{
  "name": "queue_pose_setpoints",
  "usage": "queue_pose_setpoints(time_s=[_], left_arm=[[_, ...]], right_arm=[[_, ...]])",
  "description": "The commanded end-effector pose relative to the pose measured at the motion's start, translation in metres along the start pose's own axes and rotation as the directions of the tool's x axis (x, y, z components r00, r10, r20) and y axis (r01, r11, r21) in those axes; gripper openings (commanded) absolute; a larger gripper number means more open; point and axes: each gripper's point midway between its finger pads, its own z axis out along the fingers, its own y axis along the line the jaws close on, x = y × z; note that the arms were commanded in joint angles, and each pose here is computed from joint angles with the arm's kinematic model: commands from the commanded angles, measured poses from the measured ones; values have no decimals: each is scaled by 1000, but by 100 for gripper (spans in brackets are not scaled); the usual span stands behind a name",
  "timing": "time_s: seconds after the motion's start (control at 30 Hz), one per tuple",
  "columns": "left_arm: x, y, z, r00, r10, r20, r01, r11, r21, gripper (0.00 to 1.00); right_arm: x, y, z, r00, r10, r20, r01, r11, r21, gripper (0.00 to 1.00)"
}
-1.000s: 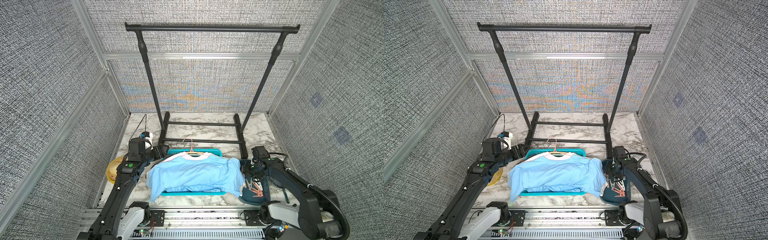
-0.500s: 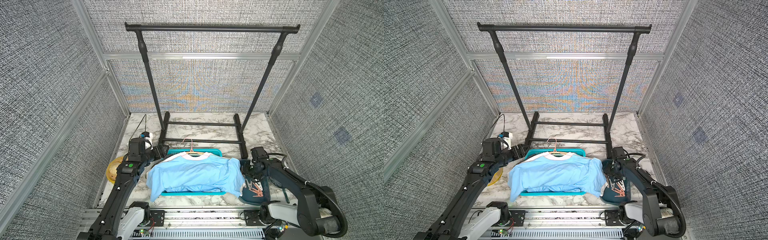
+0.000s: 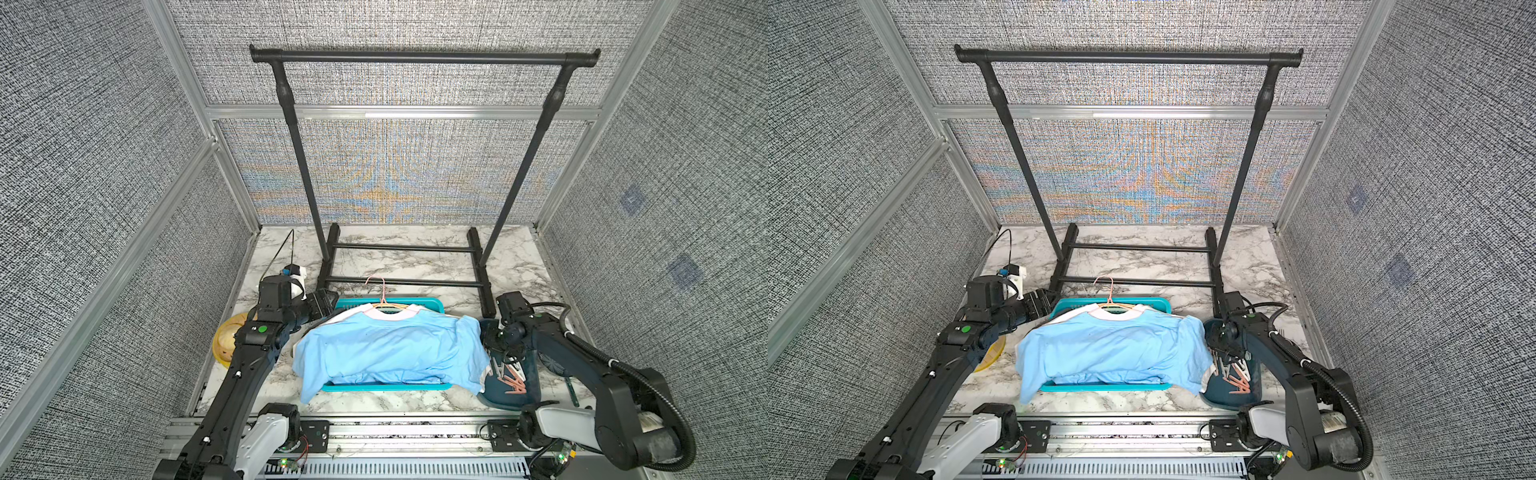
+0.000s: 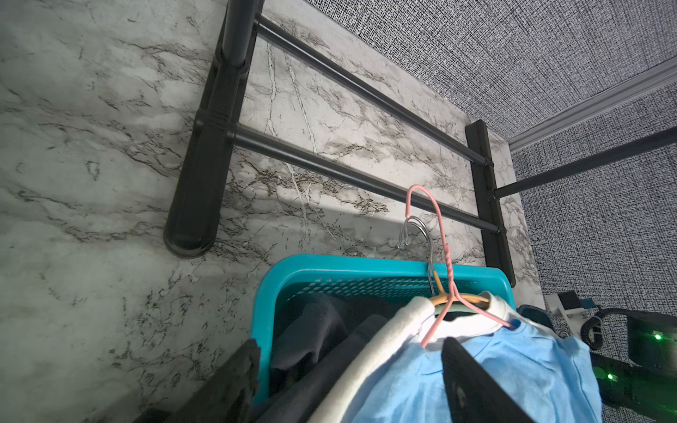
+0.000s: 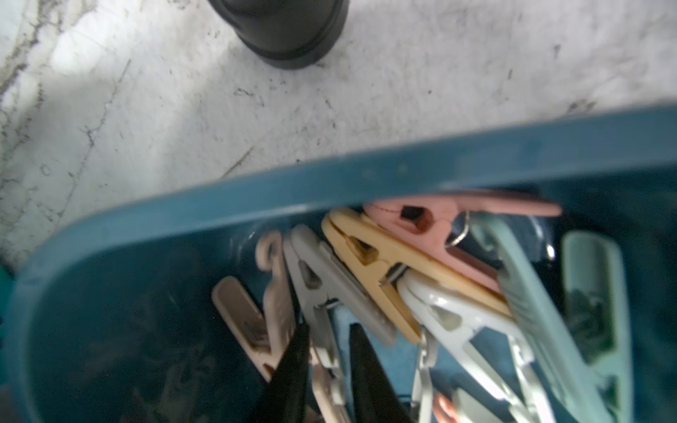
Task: Use clothespins to secure the t-shirt on both sides of the hanger
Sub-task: Pick up the clothespin from the storage box.
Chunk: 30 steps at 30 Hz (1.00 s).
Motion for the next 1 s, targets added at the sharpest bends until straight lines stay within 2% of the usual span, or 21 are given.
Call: queue_pose_setpoints(time_s=[0.0, 0.3, 0.57, 0.67, 0.97], left_arm=[[0, -2, 0, 1000, 11, -9, -11, 1000, 10, 78], [0, 1, 0, 1000, 2, -8, -2, 1000, -6, 78], [0, 2, -1, 1000, 2, -2, -2, 1000, -15, 78], [0, 3, -1, 1000, -1, -1, 1, 1000, -22, 78], [-2, 5, -2, 1000, 0, 15, 1, 999, -35, 78]], right_arm=[[3, -6, -1, 1000, -13, -13, 13, 999, 40, 28], [4, -4, 3, 999, -27, -21, 28, 998, 54, 22], [4, -3, 5, 999, -38, -26, 39, 997, 63, 21], [3, -2, 3, 999, -41, -20, 43, 997, 61, 13], [1, 4, -16, 998, -56, 21, 55, 998, 18, 5]])
